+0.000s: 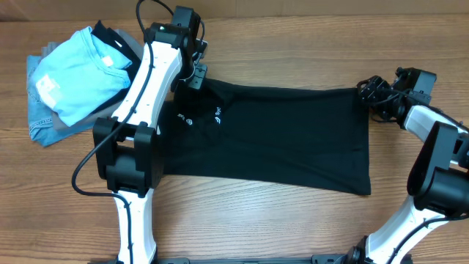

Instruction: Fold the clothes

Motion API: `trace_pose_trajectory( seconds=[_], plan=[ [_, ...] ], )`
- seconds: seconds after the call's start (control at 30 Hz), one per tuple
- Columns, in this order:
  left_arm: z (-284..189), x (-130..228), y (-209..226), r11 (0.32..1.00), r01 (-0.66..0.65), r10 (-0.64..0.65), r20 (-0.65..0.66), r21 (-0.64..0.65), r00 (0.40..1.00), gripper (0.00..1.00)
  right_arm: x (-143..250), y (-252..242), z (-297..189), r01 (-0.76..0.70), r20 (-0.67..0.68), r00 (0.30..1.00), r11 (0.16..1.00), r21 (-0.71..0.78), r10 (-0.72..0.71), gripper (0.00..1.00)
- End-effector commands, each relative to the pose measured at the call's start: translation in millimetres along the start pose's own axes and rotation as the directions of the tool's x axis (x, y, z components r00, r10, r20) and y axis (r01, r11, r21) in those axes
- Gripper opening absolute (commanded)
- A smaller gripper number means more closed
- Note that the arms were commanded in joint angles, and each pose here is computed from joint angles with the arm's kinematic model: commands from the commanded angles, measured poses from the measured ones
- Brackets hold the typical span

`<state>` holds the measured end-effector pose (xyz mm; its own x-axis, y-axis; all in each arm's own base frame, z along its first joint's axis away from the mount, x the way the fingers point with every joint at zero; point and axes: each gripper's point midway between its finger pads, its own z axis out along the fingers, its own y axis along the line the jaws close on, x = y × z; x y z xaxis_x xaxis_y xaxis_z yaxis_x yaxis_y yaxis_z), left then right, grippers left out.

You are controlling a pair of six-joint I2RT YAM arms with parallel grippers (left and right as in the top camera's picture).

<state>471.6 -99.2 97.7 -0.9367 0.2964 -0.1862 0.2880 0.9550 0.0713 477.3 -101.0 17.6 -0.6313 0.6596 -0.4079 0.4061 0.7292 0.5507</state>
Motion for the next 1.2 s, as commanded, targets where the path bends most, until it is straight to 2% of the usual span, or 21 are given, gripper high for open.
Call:
trace_pose_trajectory(
  seconds=[0.0,0.07,0.43,0.47,0.63,0.73,0.9,1.17],
  plan=[
    [-2,-5,2,1.000,0.020,-0.019,0.010,-0.017,1.000,0.04,19,-22,15,-0.036,-0.047,0.998,0.997,0.061,0.039,0.69],
    [-2,-5,2,1.000,0.020,-0.019,0.010,-0.018,1.000,0.04,22,-17,15,-0.035,-0.066,0.997,0.999,0.033,0.037,0.61],
    [-2,-4,2,1.000,0.019,-0.019,0.005,-0.017,1.000,0.04,36,1,16,-0.036,-0.129,0.991,0.998,-0.050,0.029,0.59],
    [-2,-4,2,1.000,0.019,-0.019,0.005,-0.017,1.000,0.04,36,1,16,-0.036,-0.130,0.991,0.998,-0.053,0.029,0.56],
    [-2,-3,3,1.000,0.019,-0.019,0.001,-0.020,1.000,0.04,27,-2,13,-0.039,-0.105,0.994,0.998,-0.057,0.033,0.22],
    [-2,-2,3,1.000,0.019,-0.019,-0.003,-0.020,1.000,0.04,16,0,8,-0.045,-0.092,0.995,0.996,-0.081,0.038,0.09],
    [-5,2,4,1.000,0.019,-0.019,-0.015,-0.024,1.000,0.04,-1,11,-9,-0.052,-0.074,0.996,0.988,-0.147,0.041,0.04],
    [-23,12,10,0.998,0.018,-0.019,-0.031,-0.055,0.999,0.04,-12,30,-43,-0.048,-0.059,0.998,0.981,-0.186,0.038,0.04]
  ],
)
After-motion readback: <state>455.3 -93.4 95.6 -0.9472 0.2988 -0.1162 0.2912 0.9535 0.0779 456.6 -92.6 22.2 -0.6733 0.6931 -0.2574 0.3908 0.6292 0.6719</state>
